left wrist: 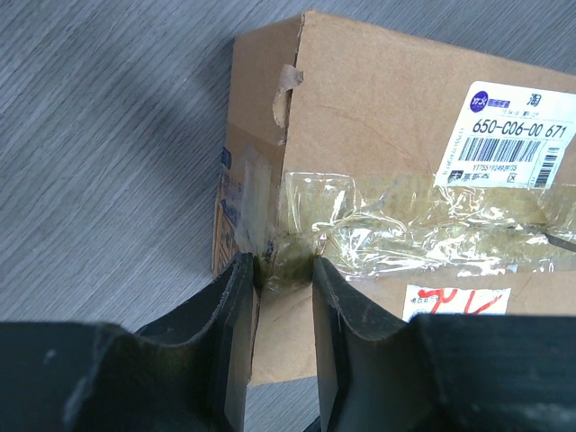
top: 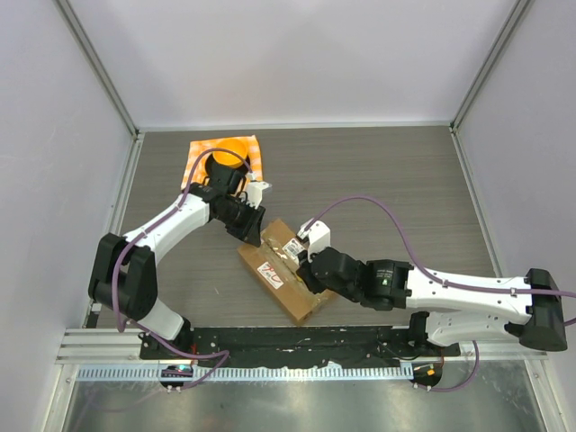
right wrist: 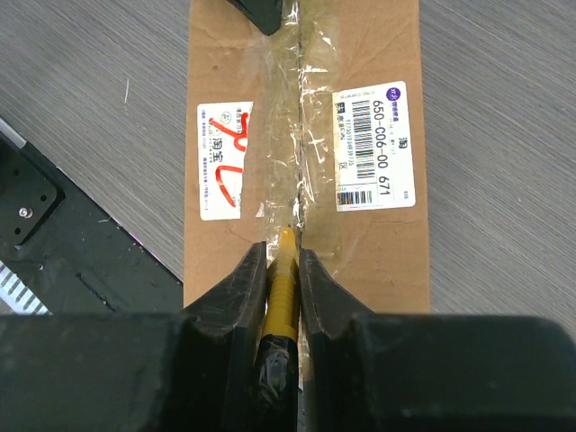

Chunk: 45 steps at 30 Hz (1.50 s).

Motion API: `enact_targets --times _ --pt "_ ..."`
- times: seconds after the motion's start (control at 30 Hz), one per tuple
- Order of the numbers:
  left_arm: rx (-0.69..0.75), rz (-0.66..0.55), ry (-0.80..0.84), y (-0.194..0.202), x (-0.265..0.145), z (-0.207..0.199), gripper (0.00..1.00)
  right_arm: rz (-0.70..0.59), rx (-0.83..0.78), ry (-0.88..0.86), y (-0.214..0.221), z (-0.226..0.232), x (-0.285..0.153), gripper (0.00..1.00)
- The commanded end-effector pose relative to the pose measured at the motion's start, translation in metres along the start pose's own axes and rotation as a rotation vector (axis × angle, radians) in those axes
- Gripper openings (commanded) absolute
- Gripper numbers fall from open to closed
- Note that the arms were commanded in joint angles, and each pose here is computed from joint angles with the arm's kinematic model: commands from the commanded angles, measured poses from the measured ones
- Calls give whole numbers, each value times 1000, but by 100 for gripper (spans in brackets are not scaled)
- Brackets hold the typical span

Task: Unpack the express box

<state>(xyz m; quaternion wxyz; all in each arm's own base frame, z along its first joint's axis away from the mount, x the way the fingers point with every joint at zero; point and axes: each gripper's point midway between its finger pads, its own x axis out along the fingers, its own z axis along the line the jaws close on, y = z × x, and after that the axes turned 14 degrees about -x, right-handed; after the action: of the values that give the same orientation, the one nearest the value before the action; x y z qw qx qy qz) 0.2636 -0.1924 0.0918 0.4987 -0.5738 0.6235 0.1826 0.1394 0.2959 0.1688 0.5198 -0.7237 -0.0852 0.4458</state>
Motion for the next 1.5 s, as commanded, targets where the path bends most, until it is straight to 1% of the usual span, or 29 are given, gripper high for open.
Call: enact_targets --times 0.0,0.4,0.67,0.77,0.9,0.97,1.27,1.47 --pt "36 -33 -289 -9 6 65 0 212 -35 -122 58 22 -21 1" --pt "42 -33 -296 -9 5 65 0 293 -61 -151 82 32 -20 1" --pt "70 -61 -368 -23 0 79 0 352 -88 -142 99 39 -33 1" --pt "69 -84 -420 -32 -4 90 0 356 -86 -140 101 41 -37 1" --pt "54 -100 -449 -41 -6 102 0 350 -83 -130 101 41 -41 1" --pt "54 -107 -496 -43 -10 111 0 343 -80 -130 99 41 -43 1" --pt "71 -111 -538 -47 -10 124 0 365 -92 -121 100 40 -55 1" --pt "77 -101 -532 -46 -6 126 0 345 -91 -125 92 41 -68 1"
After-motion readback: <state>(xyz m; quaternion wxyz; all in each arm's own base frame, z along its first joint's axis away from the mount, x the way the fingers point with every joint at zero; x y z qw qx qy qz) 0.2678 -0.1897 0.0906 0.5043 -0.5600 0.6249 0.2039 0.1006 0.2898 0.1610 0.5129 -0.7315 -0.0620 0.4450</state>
